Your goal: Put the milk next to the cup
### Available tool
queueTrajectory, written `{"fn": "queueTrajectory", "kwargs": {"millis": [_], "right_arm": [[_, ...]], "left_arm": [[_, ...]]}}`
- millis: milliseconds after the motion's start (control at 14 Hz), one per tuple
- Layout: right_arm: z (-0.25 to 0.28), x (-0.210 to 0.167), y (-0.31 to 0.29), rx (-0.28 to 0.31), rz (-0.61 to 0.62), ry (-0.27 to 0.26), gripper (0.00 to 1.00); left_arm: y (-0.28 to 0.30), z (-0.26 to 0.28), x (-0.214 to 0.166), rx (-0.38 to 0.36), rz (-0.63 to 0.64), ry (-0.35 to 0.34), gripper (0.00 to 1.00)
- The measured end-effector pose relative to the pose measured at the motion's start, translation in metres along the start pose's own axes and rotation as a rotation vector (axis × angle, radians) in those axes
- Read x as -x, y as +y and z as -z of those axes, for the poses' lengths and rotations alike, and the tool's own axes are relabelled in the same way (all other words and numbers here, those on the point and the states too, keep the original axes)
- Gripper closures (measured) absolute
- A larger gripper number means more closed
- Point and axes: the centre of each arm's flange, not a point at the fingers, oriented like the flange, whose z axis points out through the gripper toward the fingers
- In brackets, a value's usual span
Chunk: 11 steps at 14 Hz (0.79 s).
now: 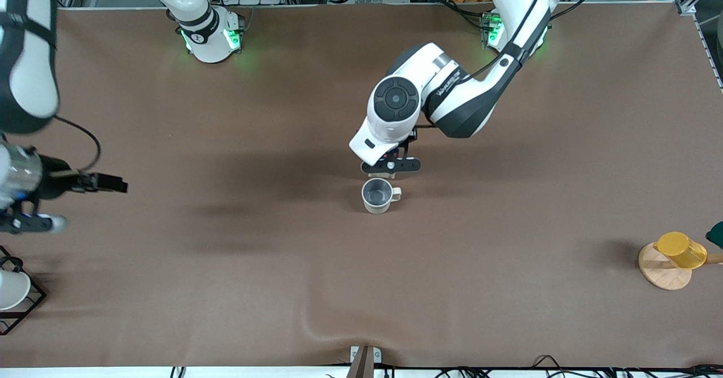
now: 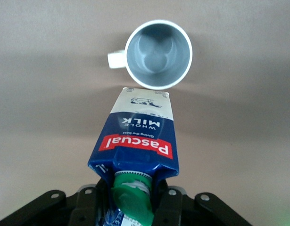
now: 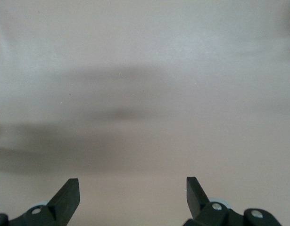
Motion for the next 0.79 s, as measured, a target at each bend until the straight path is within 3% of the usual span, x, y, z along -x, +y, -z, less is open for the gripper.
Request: {"fn": "queueTrajectory", "kwargs": {"millis": [286, 786], "right_arm": [[0.016, 0.024, 0.009, 0.034, -0.011, 0.019, 0.00], [0.009, 0.056, 0.011, 0.035, 0.018, 0.081, 0.00]], "left_arm": [[0.003, -0.006, -0.008, 0.022, 0.001, 0.013, 0.62], [0.003, -0.026, -0.021, 0.025, 0.011, 0.019, 0.60]]}}
